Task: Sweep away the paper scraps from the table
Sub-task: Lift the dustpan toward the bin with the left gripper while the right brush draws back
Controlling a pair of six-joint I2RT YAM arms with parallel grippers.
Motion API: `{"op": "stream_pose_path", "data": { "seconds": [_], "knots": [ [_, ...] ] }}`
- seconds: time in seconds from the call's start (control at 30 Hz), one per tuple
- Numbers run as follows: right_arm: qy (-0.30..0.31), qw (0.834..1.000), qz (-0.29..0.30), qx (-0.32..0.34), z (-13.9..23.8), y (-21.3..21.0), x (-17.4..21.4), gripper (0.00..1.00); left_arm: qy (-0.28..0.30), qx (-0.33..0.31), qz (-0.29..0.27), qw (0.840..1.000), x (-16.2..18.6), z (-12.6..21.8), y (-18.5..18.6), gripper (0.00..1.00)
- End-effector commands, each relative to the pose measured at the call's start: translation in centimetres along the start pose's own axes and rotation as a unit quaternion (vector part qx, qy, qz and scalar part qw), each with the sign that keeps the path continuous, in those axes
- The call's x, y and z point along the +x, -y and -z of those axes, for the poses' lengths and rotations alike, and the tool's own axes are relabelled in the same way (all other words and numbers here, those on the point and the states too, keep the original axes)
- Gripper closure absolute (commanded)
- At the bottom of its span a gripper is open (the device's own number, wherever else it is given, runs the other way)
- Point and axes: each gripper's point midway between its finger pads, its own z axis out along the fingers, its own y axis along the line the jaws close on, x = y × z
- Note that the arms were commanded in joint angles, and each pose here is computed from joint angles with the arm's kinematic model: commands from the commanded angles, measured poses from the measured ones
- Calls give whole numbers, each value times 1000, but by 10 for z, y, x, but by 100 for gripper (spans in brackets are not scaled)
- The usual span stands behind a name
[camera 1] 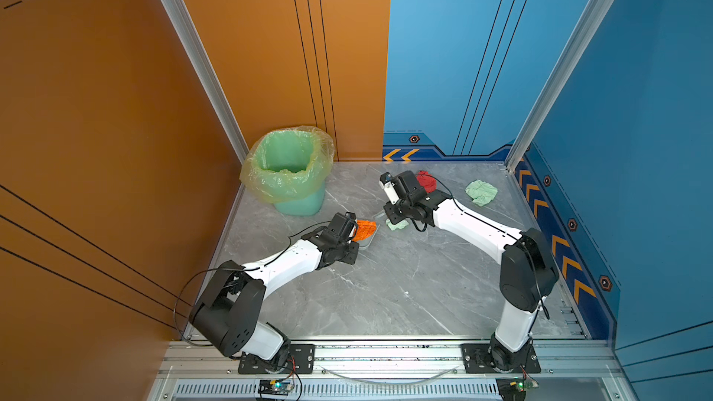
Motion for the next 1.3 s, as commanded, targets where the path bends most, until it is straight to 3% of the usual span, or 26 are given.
{"op": "stream_pose_path", "data": {
  "seconds": [0.0, 0.2, 0.4, 1.03, 1.27],
  "knots": [
    [48, 998, -27, -13, 37, 9, -27, 100, 11, -12, -12, 1000, -7, 21, -3, 96],
    [90, 994, -61, -7, 77, 34, -37, 100, 36, -19, -11, 999, -25, 54, -7, 95],
    [102, 990, -96, 11, 94, 63, -25, 100, 40, -38, -8, 998, -34, 90, -18, 94],
    [82, 990, -117, 12, 87, 72, 8, 100, 115, -37, -9, 993, -102, 194, -29, 92],
    [82, 989, -123, 4, 86, 70, 11, 100, 141, -69, 4, 988, -120, 222, -57, 92]
  ]
}}
